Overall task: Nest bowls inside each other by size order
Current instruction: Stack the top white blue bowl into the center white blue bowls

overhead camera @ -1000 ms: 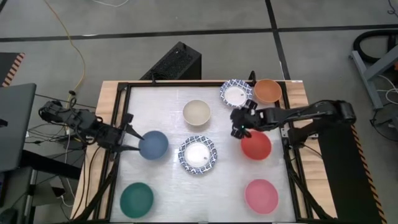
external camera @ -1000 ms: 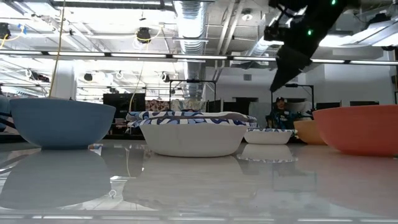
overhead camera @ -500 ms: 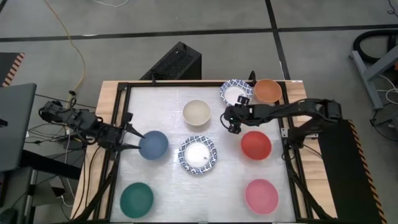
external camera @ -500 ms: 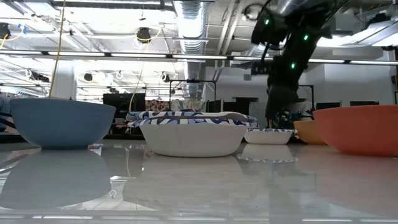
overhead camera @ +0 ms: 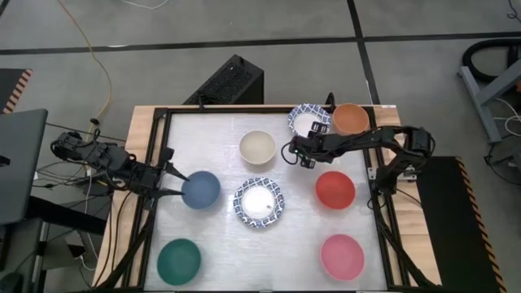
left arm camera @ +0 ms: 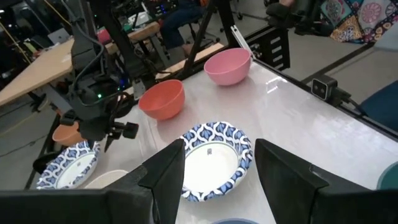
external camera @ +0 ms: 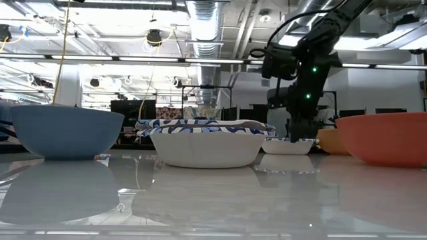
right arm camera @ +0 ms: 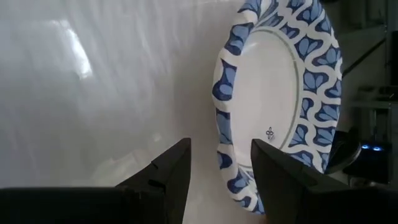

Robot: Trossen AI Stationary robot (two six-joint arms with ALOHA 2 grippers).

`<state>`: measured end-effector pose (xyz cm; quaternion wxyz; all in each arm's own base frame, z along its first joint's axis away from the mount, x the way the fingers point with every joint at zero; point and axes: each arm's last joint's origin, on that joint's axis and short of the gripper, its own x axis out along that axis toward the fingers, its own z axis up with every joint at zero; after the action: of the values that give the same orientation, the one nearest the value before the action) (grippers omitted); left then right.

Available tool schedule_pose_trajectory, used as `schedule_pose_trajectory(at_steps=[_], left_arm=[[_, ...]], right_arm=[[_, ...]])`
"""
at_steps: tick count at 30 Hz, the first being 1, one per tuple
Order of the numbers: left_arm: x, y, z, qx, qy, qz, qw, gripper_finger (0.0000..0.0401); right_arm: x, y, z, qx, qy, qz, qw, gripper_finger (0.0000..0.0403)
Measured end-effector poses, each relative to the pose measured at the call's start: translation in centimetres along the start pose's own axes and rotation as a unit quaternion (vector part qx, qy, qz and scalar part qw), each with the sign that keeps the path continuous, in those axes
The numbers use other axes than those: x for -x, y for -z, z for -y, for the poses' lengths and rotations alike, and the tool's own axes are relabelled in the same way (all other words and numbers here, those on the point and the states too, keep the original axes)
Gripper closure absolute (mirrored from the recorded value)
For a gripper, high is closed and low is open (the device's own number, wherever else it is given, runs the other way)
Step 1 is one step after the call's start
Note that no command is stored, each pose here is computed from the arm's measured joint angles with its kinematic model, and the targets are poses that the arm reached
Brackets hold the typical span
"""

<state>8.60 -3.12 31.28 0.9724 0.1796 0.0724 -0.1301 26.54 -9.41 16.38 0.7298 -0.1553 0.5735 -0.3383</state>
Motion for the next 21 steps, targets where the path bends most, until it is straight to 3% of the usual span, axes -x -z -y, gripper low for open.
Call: schedule_pose_trajectory(at_steps=[9, 19, 21], left_arm=[[0.00, 0.01, 0.00, -0.004, 0.000, -0.001, 1.000, 0.0216], [0.00, 0.23, 0.07, 0.003, 0.004, -0.012, 1.000, 0.0216], [0.00, 0.23, 0.07, 0.003, 0.004, -0.012, 1.000, 0.0216]], right_arm=[[-0.43, 0.01, 0.73, -0.014, 0.024, -0.005, 1.000, 0.0240], [-0.44, 0.01, 0.68, -0.023, 0.014, -0.004, 1.000, 0.0384], [-0.44, -0.02, 0.66, -0.025, 0.011, -0.002, 1.000, 0.0393]])
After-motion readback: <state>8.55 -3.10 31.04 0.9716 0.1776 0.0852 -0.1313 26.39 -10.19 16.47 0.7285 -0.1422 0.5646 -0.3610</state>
